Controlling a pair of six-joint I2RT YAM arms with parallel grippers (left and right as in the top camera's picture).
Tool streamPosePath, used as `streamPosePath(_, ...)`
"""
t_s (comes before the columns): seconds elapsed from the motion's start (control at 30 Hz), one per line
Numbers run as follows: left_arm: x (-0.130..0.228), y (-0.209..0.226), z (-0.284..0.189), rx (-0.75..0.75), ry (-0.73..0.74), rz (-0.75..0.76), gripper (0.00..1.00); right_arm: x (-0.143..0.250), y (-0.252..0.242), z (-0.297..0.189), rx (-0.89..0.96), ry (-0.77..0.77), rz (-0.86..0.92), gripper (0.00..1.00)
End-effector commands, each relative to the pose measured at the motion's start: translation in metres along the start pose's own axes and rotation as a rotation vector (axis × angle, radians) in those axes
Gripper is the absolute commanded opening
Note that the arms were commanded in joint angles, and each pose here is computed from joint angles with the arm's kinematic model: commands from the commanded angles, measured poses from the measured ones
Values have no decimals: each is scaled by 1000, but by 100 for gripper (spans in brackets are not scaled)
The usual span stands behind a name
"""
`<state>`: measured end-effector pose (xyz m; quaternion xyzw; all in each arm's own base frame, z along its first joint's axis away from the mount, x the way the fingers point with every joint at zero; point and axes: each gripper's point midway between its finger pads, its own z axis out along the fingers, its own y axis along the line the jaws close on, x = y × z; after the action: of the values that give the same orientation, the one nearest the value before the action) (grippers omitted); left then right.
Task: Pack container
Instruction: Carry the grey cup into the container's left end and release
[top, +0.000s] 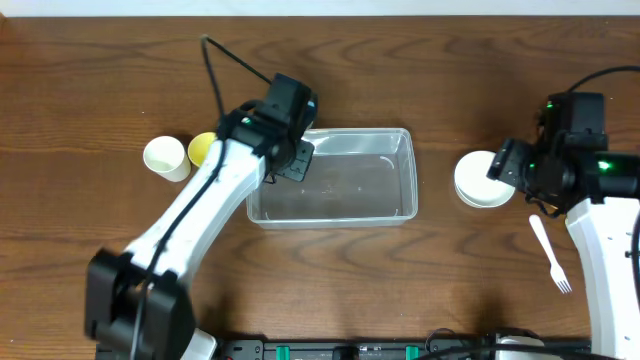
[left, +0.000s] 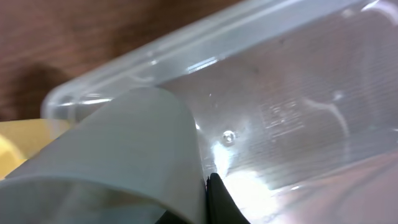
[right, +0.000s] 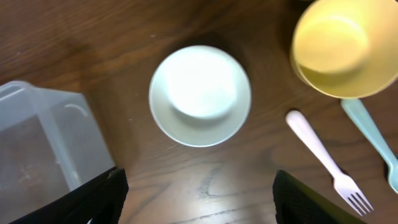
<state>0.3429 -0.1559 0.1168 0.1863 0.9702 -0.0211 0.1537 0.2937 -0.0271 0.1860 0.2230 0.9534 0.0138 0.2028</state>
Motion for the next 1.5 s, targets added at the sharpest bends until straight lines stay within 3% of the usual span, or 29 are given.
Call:
streamPosePath(0.0, 5, 3, 15, -12, 44, 18, 6, 4, -5, 1, -1, 23, -3, 77)
streamPosePath(0.47, 15, 1, 61, -10, 141, 22, 8, 8, -7, 1, 5, 39, -12, 77)
streamPosePath(0.5, 15, 1, 61, -10, 142, 22, 14, 8, -7, 1, 6, 40, -12, 77)
streamPosePath(0.53, 15, 1, 61, -10, 141, 22, 30, 9, -7, 1, 6, 42, -12, 77)
streamPosePath(0.57, 15, 1, 61, -10, 141, 22, 40, 9, -7, 1, 6, 42, -12, 77)
streamPosePath(0.7, 16, 1, 61, -10, 145, 23, 56, 9, -7, 1, 7, 43, -19, 77)
streamPosePath(0.97, 9, 2, 44, -12, 102, 24, 63, 9, -7, 1, 7, 43, -27, 77)
streamPosePath(1.13, -6, 2, 2, -8, 23, 50, 74, 9, -7, 1, 7, 42, -30, 77)
streamPosePath(1.3, -18, 17, -53, -72, -99, 61, 76, 9, -8, 1, 10, 41, -33, 77)
streamPosePath(1.4, -22, 30, -79, -106, -170, 23, 95, 9, -8, 1, 9, 41, -39, 77)
streamPosePath(1.47, -22, 46, -91, -121, -205, -46, 96, 9, -8, 1, 10, 41, -46, 77)
